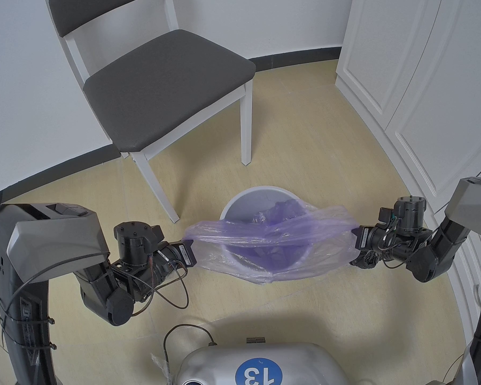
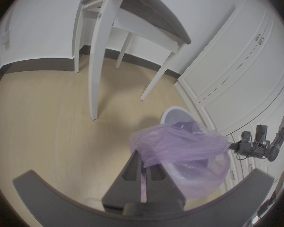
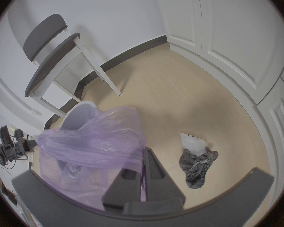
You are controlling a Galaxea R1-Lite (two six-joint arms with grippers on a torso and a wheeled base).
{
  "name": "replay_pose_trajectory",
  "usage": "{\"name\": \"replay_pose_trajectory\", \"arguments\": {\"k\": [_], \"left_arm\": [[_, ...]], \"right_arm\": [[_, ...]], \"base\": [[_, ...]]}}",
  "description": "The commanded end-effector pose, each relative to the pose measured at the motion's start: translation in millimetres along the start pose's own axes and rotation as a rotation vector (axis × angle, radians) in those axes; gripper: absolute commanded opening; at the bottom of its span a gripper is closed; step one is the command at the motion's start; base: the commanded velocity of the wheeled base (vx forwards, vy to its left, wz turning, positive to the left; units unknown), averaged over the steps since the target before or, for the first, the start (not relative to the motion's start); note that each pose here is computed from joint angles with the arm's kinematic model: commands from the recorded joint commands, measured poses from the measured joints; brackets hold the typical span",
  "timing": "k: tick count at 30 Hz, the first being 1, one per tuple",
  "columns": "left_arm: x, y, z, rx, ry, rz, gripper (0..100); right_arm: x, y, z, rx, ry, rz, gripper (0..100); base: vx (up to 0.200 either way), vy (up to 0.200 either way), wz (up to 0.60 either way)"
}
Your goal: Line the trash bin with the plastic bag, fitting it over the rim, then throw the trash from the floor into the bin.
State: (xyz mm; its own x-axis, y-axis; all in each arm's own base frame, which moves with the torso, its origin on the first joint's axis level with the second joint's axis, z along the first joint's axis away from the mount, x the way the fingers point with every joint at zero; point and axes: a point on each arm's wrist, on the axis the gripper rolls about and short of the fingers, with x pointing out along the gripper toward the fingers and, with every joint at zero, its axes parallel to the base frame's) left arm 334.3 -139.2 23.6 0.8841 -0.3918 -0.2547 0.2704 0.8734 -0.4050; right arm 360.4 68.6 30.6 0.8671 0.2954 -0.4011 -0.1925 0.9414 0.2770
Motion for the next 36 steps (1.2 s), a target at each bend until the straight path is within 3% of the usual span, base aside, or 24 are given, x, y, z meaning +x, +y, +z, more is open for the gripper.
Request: {"name": "replay_pose_trajectory", "arguments": {"k": [1, 8, 18, 32, 36], "left_arm": [[-4, -10, -8, 0.007, 0.000, -0.037, 0], [-8, -12, -7, 0.014, -0.016, -0.035, 0], [-14, -17, 8, 0.014, -0.105, -0.065, 0], [-21, -23, 5, 0.020, -0.092, -0.078, 0], [-21, -20, 8, 0.033, -0.143, -0.068, 0]], "right_arm": [[-5, 21, -12, -0.031, -0.003, 0.035, 0], [-2, 28, -18, -0.042, -0.025, 0.057, 0], [-3, 30, -11, -0.054, -0.061, 0.066, 0], [15, 29, -18, -0.070, -0.057, 0.075, 0], [16, 29, -18, -0.074, -0.062, 0.076, 0]], "base": [[0.000, 0.000, 0.00], [0.000, 0.000, 0.00], [0.000, 0.000, 0.00], [0.000, 0.000, 0.00], [0.000, 0.000, 0.00]]}}
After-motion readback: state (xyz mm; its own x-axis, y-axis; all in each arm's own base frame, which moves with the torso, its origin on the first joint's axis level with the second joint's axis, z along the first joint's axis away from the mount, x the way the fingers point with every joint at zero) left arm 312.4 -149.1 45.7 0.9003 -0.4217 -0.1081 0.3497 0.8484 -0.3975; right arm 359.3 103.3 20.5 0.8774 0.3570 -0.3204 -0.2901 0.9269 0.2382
